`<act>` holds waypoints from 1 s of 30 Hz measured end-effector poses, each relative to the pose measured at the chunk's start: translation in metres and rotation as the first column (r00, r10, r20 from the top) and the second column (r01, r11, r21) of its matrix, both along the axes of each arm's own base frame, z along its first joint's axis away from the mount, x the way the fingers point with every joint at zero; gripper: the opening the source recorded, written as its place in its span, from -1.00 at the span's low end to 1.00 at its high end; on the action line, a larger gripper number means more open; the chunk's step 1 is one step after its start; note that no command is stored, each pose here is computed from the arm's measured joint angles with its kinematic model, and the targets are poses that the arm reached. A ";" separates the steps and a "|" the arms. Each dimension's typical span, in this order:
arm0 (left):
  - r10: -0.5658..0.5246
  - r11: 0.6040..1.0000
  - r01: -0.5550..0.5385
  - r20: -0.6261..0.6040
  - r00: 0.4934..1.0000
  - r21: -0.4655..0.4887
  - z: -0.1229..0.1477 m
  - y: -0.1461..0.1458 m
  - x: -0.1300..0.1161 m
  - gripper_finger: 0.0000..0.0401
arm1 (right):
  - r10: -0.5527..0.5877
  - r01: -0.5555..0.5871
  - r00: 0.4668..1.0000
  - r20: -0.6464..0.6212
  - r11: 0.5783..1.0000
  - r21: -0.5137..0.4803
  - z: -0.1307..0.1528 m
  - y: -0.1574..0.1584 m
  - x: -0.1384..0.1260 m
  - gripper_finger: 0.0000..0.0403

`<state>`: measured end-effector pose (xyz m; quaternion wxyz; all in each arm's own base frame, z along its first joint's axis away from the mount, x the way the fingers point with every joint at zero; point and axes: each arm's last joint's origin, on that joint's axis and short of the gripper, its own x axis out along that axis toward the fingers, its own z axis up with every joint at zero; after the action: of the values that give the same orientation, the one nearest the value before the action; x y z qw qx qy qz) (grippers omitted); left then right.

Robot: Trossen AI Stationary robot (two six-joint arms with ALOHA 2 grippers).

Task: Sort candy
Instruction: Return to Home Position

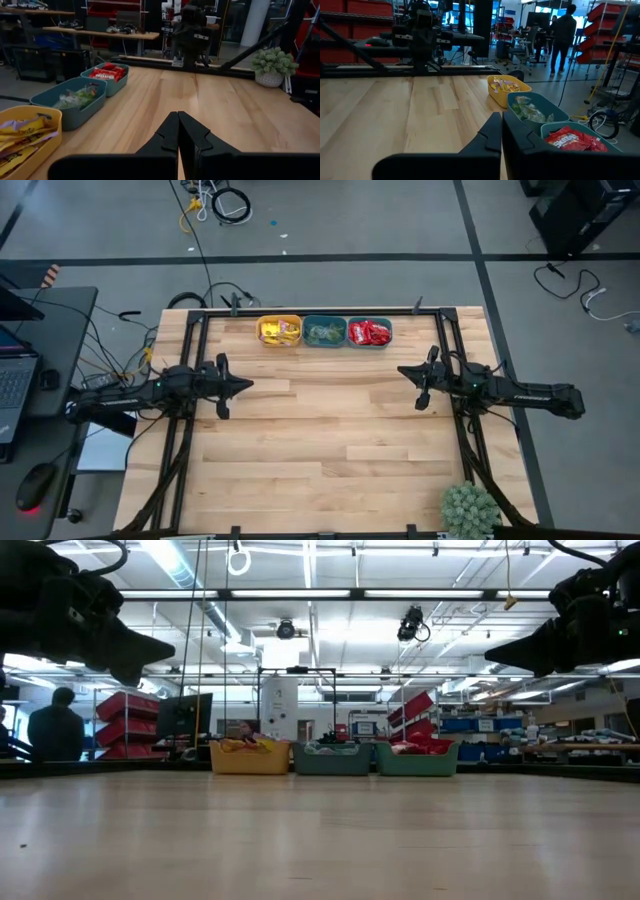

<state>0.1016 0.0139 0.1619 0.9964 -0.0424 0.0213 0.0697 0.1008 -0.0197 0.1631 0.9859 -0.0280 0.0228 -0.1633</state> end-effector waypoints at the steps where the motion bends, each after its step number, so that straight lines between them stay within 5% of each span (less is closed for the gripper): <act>1: 0.000 1.000 0.000 0.003 1.000 0.000 0.000 0.000 0.000 -0.98 | 0.000 0.000 1.000 0.000 1.000 0.000 0.000 0.000 0.000 -1.00; 20: 0.019 1.000 -0.019 0.044 0.999 0.003 0.004 0.001 0.000 -0.98 | 0.000 0.000 1.000 0.000 1.000 0.001 0.000 0.000 0.000 -0.99; 25: 0.166 0.986 -0.165 0.034 0.986 -0.028 0.003 0.005 -0.001 -0.98 | 0.000 0.000 1.000 0.000 1.000 0.001 0.000 0.000 0.000 -0.97; 30: 0.382 0.923 -0.379 0.039 0.923 -0.067 0.003 0.011 -0.003 -0.98 | 0.000 0.000 1.000 0.001 1.000 0.001 0.000 0.000 0.000 -0.98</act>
<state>0.0981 0.0246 0.1646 0.9625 -0.0765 -0.0110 0.2599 0.1008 -0.0197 0.1631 0.9859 -0.0276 0.0225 -0.1633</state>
